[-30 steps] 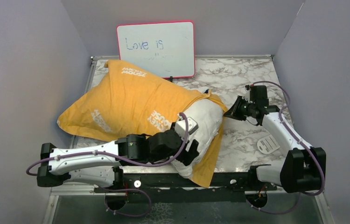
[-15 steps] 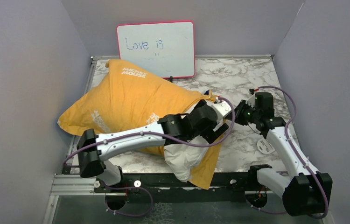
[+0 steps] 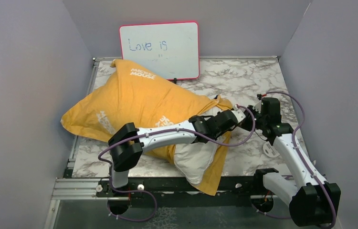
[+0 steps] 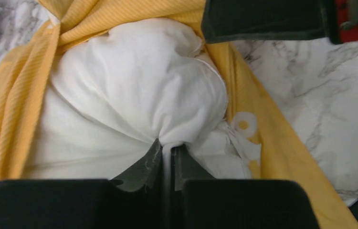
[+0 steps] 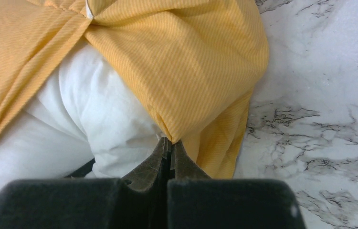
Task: Remove the pillowcase from the pillow
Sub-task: Remove the pillow from the pillowcase.
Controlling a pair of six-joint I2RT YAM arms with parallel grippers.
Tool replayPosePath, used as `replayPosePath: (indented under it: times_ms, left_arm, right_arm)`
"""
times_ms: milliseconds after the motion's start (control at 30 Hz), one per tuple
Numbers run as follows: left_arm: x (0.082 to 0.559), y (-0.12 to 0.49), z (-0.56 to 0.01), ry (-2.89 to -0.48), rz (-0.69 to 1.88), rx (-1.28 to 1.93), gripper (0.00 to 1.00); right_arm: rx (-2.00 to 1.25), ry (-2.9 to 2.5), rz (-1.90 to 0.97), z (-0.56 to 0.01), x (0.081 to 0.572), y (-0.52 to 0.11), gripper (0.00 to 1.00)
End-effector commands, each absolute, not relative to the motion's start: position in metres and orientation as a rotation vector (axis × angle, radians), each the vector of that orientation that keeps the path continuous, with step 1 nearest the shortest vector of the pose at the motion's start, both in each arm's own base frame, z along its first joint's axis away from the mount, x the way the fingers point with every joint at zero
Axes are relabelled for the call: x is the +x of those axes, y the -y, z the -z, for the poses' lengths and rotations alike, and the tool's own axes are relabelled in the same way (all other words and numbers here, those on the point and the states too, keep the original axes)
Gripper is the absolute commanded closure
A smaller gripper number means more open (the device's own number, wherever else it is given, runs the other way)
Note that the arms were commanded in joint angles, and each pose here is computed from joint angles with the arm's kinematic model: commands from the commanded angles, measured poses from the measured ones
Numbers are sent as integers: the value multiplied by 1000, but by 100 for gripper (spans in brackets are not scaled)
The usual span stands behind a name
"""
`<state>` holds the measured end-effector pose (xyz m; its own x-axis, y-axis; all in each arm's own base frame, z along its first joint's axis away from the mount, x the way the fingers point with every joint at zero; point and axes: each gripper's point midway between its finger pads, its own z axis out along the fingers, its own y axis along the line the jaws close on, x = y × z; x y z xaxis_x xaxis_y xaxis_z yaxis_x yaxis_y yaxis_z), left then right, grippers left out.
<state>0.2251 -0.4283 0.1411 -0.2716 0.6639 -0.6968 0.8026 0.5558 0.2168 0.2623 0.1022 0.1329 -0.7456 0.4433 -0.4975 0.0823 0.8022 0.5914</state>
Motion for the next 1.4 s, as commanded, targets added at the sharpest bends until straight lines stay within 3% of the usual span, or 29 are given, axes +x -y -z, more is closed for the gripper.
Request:
replayPosePath:
  times_ms: [0, 133, 300, 633, 1033, 1100, 1167, 1300, 1367]
  left_arm:
    - [225, 386, -89, -2147, -41, 1172, 100]
    - [214, 387, -104, -2143, 38, 1163, 100]
    - [176, 402, -157, -2064, 345, 1204, 100]
    - [121, 386, -234, -1856, 735, 1226, 100]
    - [118, 391, -277, -1735, 871, 1139, 100]
    - [122, 396, -277, -1731, 862, 1121, 100]
    - [128, 398, -277, -1733, 845, 1093, 100]
    - [134, 400, -278, -1733, 834, 1059, 100]
    - [132, 399, -278, -1727, 847, 1065, 100]
  right_arm:
    - [426, -2258, -670, -147, 274, -91, 100]
    - [458, -2247, -599, -147, 282, -80, 99]
    - [564, -2236, -494, -140, 303, -57, 99]
    - [574, -2219, -696, -150, 356, -63, 99]
    - [326, -2290, -1043, -152, 364, -107, 98]
    - [325, -2282, -998, -159, 361, -102, 87]
    - [323, -2277, -935, -166, 355, -96, 65]
    - [384, -2243, -800, -182, 339, -81, 37]
    - [351, -2200, -829, -189, 328, -86, 28]
